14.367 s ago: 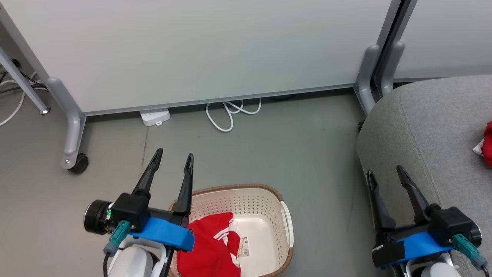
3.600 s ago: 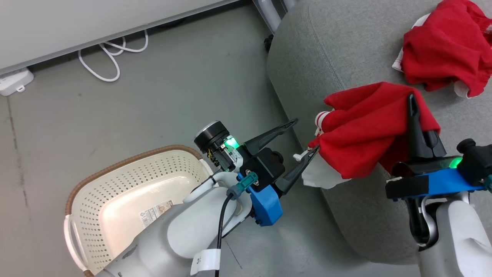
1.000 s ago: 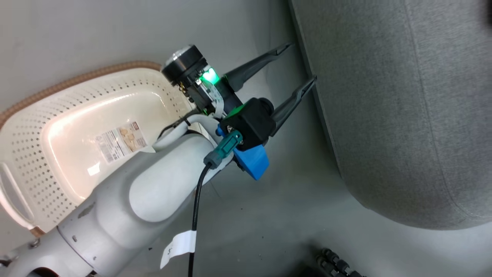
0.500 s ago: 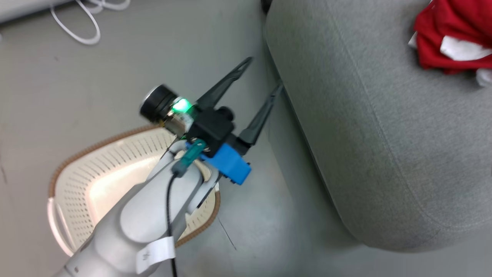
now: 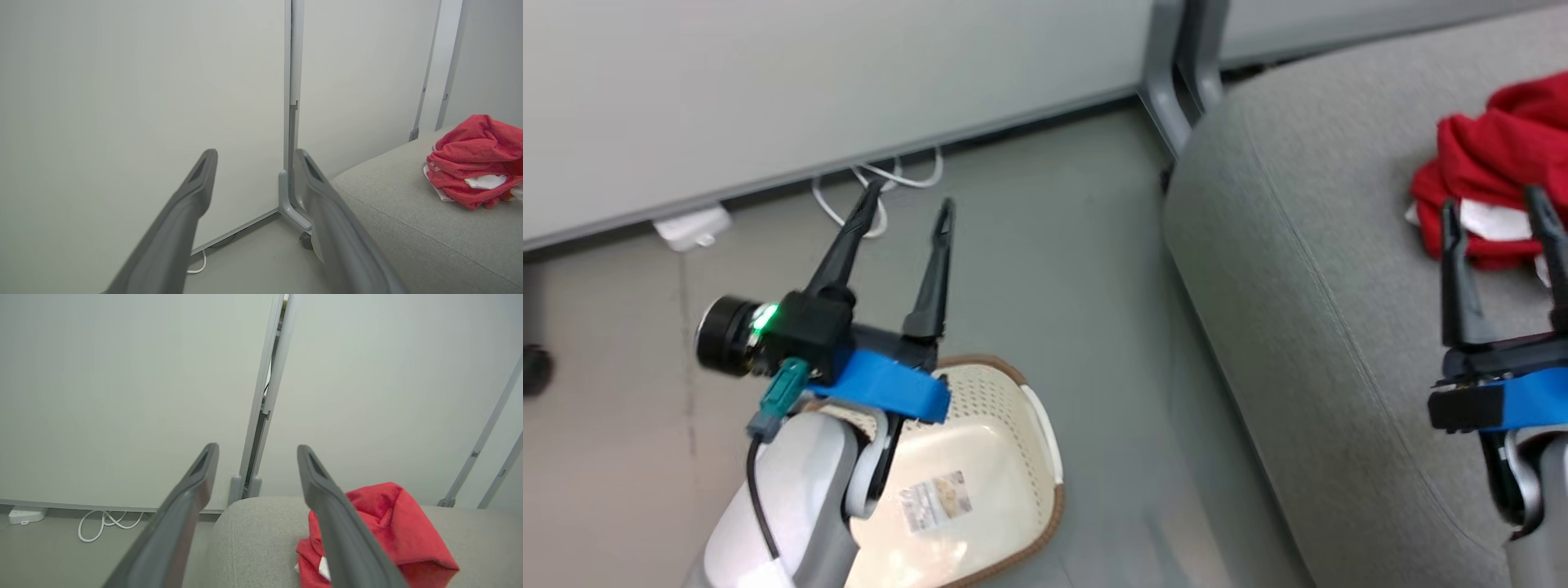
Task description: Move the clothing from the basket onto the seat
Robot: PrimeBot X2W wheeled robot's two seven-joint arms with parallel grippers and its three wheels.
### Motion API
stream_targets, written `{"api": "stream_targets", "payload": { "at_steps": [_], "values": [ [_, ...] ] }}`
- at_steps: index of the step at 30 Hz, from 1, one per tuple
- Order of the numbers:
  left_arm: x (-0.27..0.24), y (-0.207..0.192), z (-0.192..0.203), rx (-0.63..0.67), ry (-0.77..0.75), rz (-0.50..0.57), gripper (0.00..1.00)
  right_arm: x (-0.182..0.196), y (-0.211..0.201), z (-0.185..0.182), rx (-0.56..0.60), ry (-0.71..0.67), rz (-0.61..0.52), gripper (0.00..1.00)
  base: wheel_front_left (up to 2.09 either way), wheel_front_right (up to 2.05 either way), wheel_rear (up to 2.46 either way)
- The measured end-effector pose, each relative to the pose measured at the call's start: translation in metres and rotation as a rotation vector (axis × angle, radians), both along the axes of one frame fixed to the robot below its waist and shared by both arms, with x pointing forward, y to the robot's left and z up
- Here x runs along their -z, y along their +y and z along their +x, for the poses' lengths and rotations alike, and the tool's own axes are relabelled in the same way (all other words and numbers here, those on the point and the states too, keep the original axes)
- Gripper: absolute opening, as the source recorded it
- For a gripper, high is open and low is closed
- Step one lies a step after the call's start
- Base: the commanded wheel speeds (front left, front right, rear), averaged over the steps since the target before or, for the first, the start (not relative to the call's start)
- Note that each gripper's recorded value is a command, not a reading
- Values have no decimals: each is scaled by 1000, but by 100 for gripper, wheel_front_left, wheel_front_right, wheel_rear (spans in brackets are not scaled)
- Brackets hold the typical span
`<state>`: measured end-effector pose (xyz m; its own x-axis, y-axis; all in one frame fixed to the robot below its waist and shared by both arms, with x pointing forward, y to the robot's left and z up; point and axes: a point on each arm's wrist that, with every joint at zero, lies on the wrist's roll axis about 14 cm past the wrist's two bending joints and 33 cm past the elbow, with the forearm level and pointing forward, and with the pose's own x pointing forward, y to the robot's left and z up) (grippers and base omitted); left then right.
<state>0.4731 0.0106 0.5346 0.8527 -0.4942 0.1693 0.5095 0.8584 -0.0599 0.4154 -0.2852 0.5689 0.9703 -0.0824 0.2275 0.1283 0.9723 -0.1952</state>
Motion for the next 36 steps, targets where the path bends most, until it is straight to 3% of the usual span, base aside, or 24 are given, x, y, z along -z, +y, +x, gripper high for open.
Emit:
{"api": "stream_targets", "payload": {
  "at_steps": [8,17,36],
  "values": [
    [-15,83,-24,-240,-31,-2,100,-5,71,9,-189,-26,52,100,0,0,0],
    [-14,145,-54,-427,-13,-55,100,13,124,8,-312,24,111,100,0,0,0],
    [16,162,-96,-456,78,-72,100,48,138,-19,-304,122,219,100,0,0,0]
  ]
}}
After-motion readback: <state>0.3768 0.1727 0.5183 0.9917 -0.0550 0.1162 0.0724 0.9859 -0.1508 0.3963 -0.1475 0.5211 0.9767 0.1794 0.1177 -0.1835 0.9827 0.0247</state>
